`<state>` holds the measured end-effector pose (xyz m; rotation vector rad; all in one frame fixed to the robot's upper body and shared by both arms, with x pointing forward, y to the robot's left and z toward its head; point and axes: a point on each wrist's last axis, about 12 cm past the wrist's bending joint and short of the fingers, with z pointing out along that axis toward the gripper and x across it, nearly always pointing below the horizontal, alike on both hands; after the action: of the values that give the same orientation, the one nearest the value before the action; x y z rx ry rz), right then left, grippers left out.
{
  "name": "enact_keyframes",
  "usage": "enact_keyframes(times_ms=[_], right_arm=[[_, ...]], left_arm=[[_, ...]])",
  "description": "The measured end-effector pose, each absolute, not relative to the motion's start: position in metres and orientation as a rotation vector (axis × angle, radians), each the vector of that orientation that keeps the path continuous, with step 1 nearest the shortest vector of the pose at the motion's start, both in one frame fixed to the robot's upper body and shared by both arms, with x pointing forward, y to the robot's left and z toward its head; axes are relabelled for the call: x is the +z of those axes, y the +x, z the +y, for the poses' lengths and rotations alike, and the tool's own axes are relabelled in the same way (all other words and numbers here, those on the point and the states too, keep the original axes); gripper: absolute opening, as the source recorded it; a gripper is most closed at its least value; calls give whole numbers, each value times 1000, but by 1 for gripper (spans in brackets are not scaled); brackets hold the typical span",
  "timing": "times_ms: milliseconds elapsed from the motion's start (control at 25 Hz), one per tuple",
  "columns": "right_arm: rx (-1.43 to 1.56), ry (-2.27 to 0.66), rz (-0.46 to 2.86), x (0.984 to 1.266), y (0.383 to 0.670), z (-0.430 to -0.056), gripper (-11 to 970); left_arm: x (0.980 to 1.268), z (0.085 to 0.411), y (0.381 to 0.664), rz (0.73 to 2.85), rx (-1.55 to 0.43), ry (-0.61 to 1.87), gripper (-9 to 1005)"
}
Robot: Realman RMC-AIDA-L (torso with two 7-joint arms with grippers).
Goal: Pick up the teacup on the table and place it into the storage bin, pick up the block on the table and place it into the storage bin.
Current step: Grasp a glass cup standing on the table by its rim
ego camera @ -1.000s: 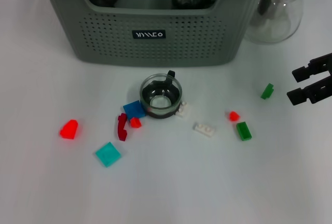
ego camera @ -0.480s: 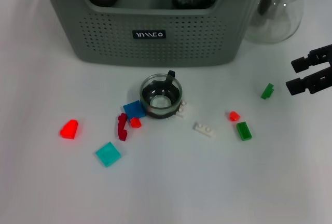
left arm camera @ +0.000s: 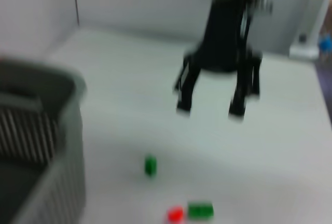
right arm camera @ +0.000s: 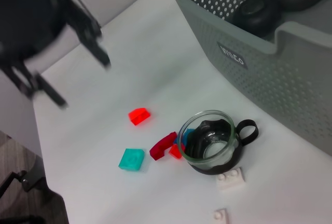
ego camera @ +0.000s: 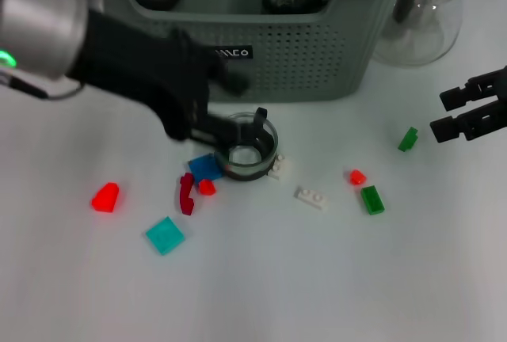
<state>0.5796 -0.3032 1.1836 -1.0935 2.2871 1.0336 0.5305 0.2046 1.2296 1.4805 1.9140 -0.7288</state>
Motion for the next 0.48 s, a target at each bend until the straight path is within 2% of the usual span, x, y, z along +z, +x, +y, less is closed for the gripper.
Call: enact_keyframes(times_ms=[280, 480], right_arm=[[1032, -1076, 2293, 1178, 578, -305, 915], [1026, -1080, 2290, 1177, 578, -305, 915]], left_arm=[[1196, 168, 537, 2122, -638, 1561, 617], [1184, 147, 544, 2166, -532, 1589, 614]])
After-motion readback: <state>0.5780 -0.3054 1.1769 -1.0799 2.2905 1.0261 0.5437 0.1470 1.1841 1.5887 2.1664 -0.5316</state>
